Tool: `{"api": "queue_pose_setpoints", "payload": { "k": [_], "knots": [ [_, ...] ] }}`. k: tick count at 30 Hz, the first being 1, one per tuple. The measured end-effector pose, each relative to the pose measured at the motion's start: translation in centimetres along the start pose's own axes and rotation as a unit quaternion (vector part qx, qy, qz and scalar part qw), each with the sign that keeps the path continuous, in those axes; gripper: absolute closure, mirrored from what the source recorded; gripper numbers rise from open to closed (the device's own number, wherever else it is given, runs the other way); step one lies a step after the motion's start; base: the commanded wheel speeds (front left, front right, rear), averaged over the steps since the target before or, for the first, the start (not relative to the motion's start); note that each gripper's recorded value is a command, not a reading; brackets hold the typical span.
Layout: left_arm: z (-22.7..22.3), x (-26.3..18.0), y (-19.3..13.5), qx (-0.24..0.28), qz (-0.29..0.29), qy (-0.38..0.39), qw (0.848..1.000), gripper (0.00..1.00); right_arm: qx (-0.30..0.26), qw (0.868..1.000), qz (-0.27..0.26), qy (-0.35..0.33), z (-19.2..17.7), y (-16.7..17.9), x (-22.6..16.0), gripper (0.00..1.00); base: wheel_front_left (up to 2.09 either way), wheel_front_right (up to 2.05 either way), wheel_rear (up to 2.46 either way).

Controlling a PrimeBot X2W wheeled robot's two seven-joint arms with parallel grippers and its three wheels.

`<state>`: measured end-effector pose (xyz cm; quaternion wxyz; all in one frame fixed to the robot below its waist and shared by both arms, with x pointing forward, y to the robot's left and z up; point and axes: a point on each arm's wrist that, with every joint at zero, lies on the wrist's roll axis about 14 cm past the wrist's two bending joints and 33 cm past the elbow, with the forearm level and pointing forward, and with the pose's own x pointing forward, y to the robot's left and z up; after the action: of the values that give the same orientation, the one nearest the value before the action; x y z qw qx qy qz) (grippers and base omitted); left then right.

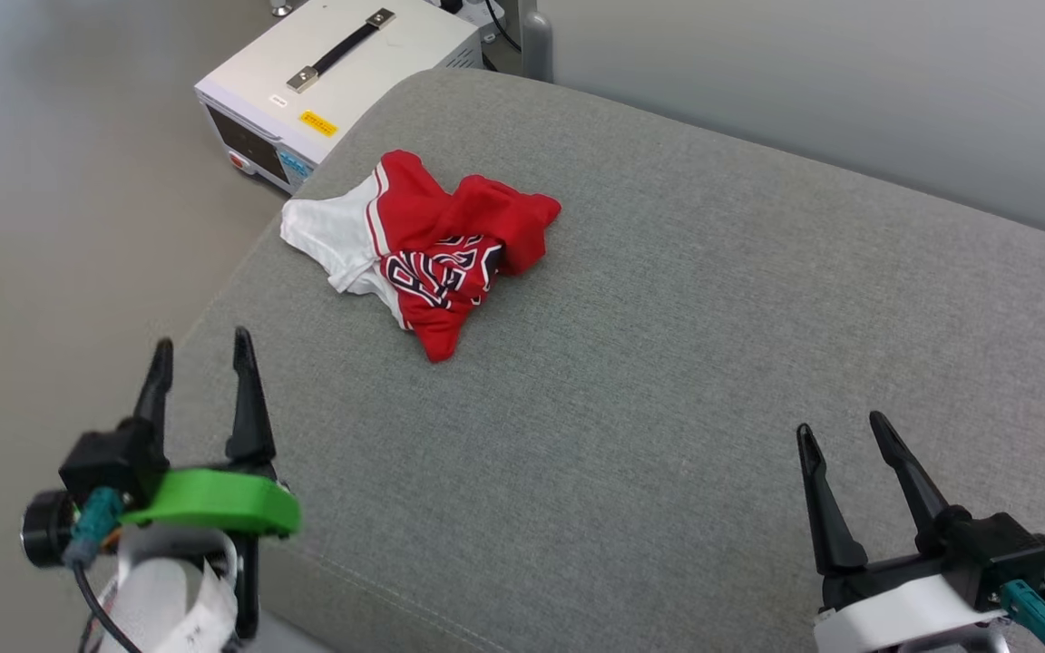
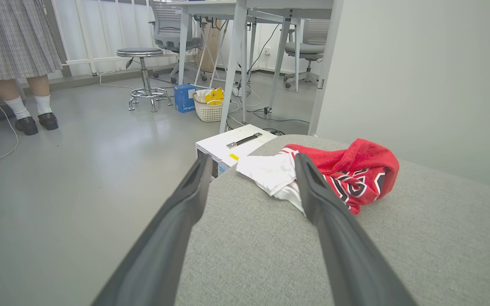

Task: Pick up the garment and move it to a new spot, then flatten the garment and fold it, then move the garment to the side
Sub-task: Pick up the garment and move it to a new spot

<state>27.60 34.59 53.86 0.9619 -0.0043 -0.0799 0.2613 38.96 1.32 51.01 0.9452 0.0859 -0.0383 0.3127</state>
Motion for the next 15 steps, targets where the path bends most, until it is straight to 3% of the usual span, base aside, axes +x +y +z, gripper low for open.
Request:
{"api": "queue_pose_setpoints", "payload": {
  "k": [10,15],
  "knots": [
    [5.9,11.3,-1.9,0.034,-0.061,-0.079,0.994,0.0,-0.01,1.0,-0.019,-0.009,-0.4,-2.9,1.5,0.0,0.0,0.0,0.0],
    [4.9,15.6,-4.7,0.051,-0.113,-0.054,0.991,0.0,-0.008,0.999,-0.033,-0.007,-1.2,-4.4,1.7,0.0,0.0,0.0,0.0]
  ]
}}
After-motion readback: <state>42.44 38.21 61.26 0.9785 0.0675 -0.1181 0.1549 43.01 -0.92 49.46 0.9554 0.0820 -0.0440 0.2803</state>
